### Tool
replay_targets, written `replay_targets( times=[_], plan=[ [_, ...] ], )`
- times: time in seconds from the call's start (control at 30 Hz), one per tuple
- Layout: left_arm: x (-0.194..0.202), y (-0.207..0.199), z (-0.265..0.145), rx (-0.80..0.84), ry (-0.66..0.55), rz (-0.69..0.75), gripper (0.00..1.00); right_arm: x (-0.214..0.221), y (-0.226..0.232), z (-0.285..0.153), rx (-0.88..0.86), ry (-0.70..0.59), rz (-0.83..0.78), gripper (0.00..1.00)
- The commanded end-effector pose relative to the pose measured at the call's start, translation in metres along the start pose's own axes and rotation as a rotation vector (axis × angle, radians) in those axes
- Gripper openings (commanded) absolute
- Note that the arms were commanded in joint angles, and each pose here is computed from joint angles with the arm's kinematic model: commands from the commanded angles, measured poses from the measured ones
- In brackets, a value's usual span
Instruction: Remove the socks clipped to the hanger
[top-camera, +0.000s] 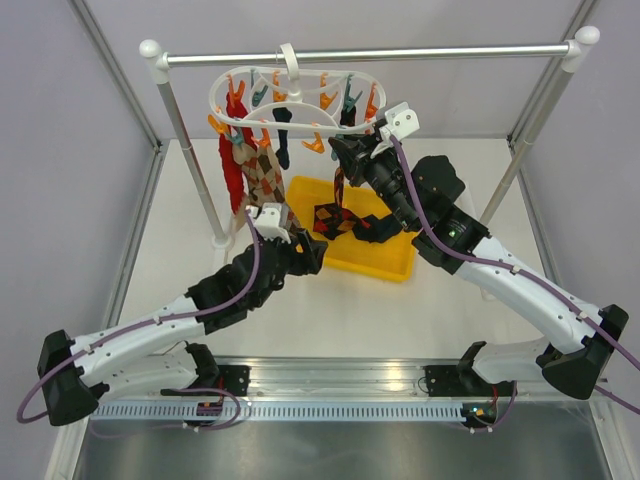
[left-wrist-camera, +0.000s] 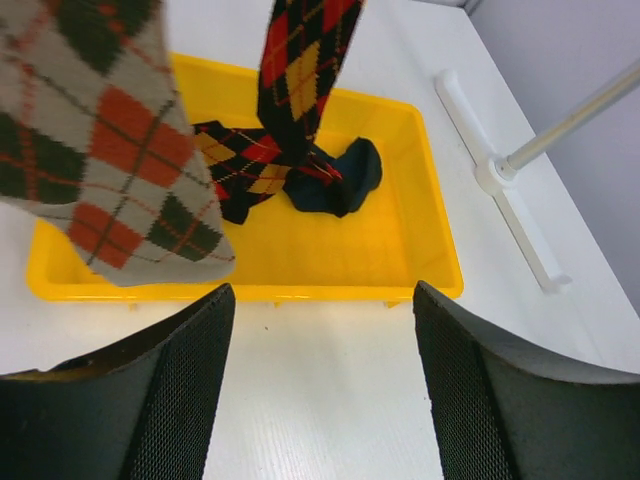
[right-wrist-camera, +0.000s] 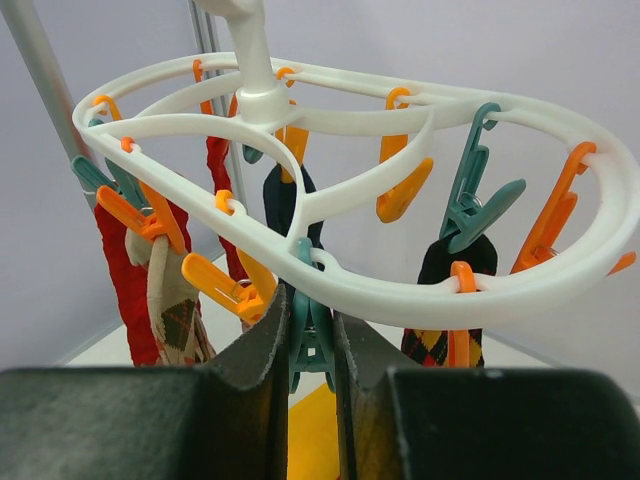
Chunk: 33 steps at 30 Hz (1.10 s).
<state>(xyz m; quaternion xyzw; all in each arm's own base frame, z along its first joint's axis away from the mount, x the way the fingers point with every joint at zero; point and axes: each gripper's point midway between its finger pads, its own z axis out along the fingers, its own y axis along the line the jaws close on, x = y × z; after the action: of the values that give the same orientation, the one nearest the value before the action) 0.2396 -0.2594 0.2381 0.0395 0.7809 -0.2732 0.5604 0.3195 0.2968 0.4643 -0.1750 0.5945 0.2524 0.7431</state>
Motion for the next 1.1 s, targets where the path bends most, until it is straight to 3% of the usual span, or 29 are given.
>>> replay_targets(
  times=[0.0,0.3,0.57,1.07],
  plan=[
    [-0.019,0.024,-0.016,-0.116,-0.062,-0.045,0.75,-0.009,0.0,-0.002,0.005,-0.014,0.016,0.09],
    [-0.021,0.055,-0.029,-0.262,-0.077,-0.055,0.76,-0.011,0.001,-0.003,-0.001,-0.016,0.016,0.09],
    [-0.009,0.064,-0.006,-0.403,-0.064,-0.051,0.87,-0.012,0.004,-0.002,-0.011,-0.014,0.042,0.09],
    [-0.015,0.063,0.037,-0.583,-0.108,0.032,0.91,-0.01,0.008,0.001,-0.026,-0.005,0.052,0.1]
  ],
)
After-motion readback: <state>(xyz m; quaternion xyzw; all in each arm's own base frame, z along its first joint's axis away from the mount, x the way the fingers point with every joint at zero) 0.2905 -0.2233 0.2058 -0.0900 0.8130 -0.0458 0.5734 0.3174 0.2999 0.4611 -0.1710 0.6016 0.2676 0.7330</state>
